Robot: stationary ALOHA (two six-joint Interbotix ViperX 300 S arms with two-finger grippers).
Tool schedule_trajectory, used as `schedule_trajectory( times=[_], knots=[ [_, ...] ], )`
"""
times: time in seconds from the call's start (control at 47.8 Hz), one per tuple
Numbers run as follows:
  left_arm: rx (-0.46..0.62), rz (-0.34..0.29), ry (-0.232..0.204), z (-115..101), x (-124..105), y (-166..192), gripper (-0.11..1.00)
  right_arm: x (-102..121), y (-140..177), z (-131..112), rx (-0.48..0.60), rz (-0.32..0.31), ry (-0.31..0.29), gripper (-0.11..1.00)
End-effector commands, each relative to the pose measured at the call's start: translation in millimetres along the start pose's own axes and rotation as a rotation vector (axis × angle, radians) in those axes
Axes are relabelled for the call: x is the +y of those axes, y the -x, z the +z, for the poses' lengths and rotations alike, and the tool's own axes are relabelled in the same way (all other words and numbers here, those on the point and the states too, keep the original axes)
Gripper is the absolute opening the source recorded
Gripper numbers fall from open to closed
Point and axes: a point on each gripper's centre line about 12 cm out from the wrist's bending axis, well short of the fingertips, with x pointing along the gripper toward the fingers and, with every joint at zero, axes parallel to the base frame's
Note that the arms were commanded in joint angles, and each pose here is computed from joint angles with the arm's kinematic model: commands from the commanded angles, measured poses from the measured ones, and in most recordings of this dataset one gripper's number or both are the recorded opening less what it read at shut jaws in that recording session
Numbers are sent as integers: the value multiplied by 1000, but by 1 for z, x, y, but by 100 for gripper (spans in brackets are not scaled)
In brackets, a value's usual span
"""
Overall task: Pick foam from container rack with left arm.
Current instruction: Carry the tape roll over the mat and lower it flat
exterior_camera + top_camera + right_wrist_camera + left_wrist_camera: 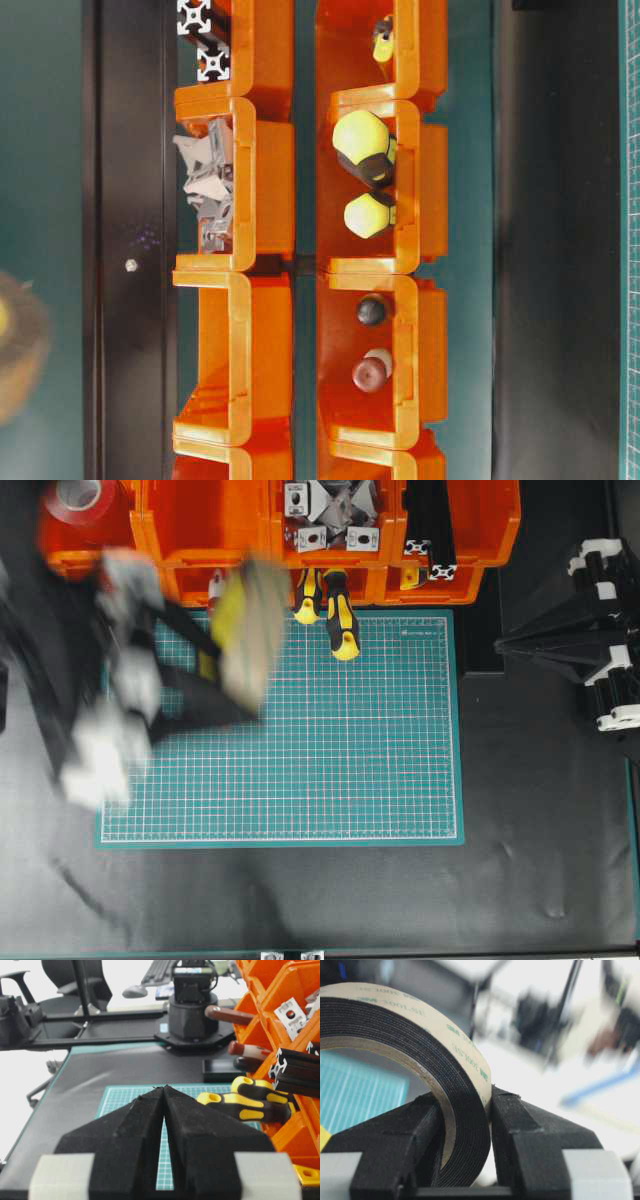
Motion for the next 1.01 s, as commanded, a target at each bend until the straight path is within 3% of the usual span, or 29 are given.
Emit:
schedule_trajectory(
  times=[0.0,0.168,0.419,0.586,0.984],
  knots=[
    [88,-4,-107,-21,-13,-15,25,1,-1,19,-60,5,-6,-1],
    [290,50,-269,-68,-12,-57,25,2,2,24,-76,6,-6,-1],
    [616,209,-406,-119,20,-87,25,2,6,28,-89,7,-6,-1],
    [732,267,-432,-134,38,-95,25,2,7,29,-93,8,-6,-1],
    [711,287,-425,-126,56,-109,25,2,8,32,-102,8,-6,-1]
  ],
)
